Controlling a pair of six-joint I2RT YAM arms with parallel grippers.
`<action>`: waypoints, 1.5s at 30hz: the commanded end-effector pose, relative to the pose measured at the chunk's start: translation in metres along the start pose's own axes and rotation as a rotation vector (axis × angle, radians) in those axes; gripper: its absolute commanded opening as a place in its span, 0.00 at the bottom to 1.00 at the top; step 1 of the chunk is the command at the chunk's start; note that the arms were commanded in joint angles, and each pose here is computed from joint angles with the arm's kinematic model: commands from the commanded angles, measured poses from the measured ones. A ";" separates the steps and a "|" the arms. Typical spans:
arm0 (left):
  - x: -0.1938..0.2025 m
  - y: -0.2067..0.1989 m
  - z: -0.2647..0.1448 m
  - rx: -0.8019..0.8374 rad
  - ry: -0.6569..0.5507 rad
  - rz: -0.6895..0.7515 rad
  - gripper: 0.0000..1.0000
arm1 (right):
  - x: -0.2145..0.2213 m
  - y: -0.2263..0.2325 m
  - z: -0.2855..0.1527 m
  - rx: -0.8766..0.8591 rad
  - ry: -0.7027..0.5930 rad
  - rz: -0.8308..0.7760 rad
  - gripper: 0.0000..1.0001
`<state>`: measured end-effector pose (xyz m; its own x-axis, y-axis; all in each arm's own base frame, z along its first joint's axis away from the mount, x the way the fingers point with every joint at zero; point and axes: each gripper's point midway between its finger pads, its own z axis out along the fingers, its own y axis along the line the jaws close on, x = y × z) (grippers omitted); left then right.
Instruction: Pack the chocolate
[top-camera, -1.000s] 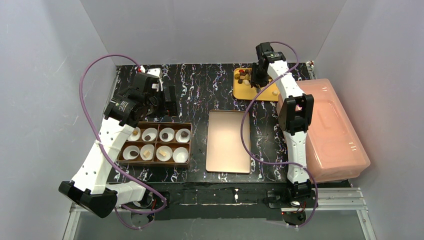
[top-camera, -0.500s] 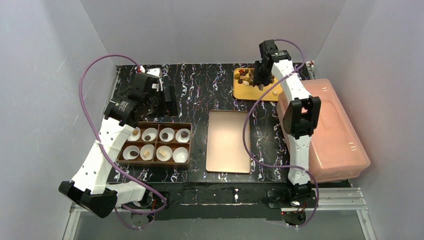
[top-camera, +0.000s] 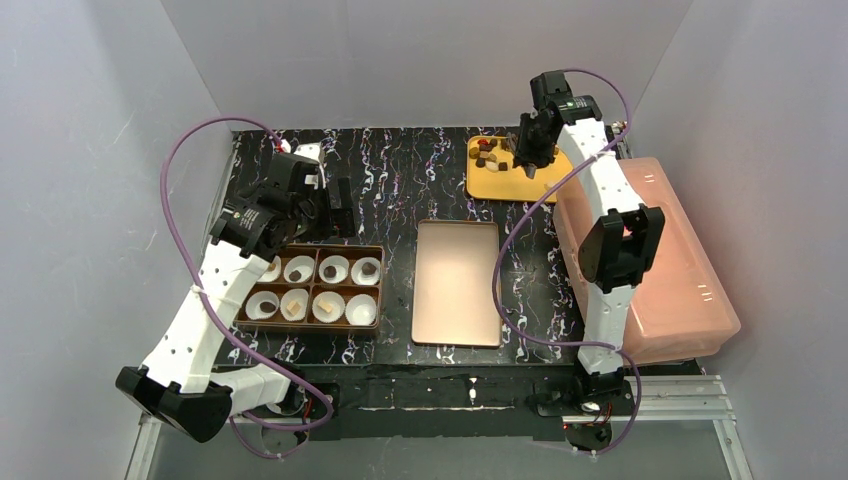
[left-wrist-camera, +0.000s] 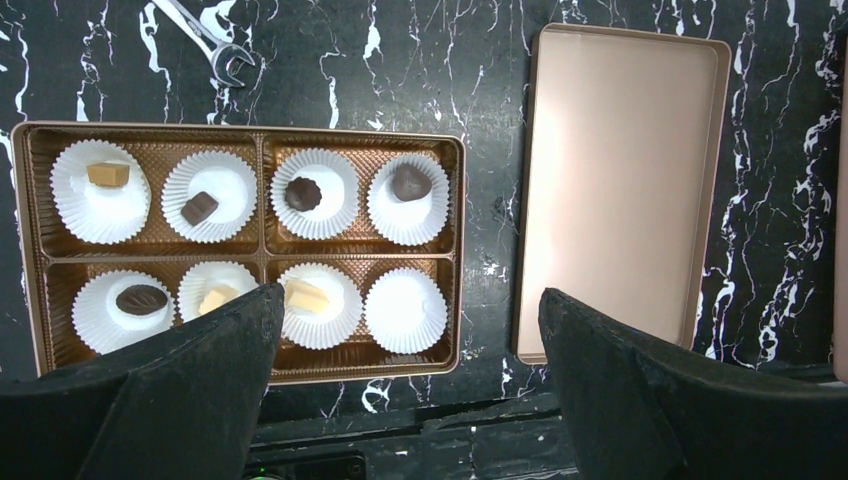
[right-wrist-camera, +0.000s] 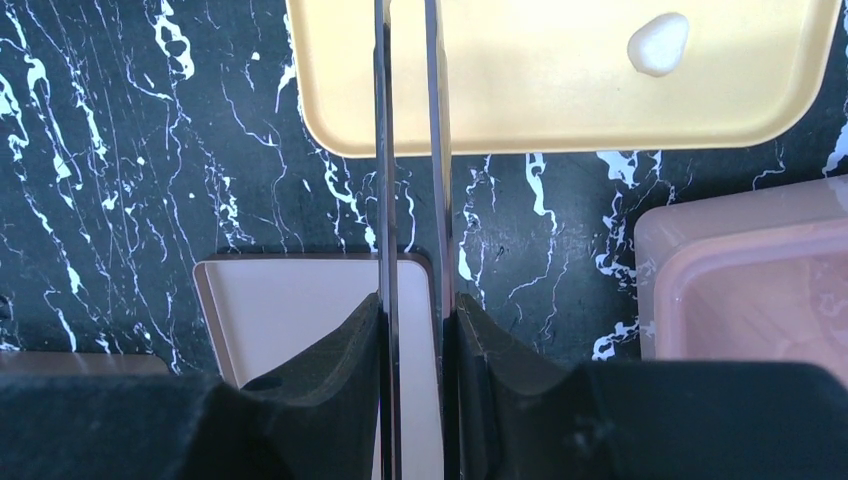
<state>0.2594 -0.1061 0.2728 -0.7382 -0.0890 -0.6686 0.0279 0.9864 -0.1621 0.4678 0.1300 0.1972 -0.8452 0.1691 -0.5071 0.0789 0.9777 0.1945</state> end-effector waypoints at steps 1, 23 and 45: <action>0.000 0.004 -0.005 -0.006 -0.031 -0.004 1.00 | -0.002 0.003 -0.030 -0.032 -0.024 0.035 0.27; -0.002 0.029 -0.012 -0.133 -0.056 0.007 0.99 | 0.153 0.113 -0.159 -0.443 0.148 -0.242 0.27; 0.004 0.045 -0.013 -0.216 -0.029 0.019 0.99 | 0.308 0.195 -0.186 -0.662 0.411 -0.564 0.27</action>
<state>0.2534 -0.0689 0.2613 -0.7372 -0.0697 -0.6720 -0.0887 0.9960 -0.0060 0.1225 0.3335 0.2400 -0.8081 -0.4830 -0.3372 -0.5879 0.6252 0.5133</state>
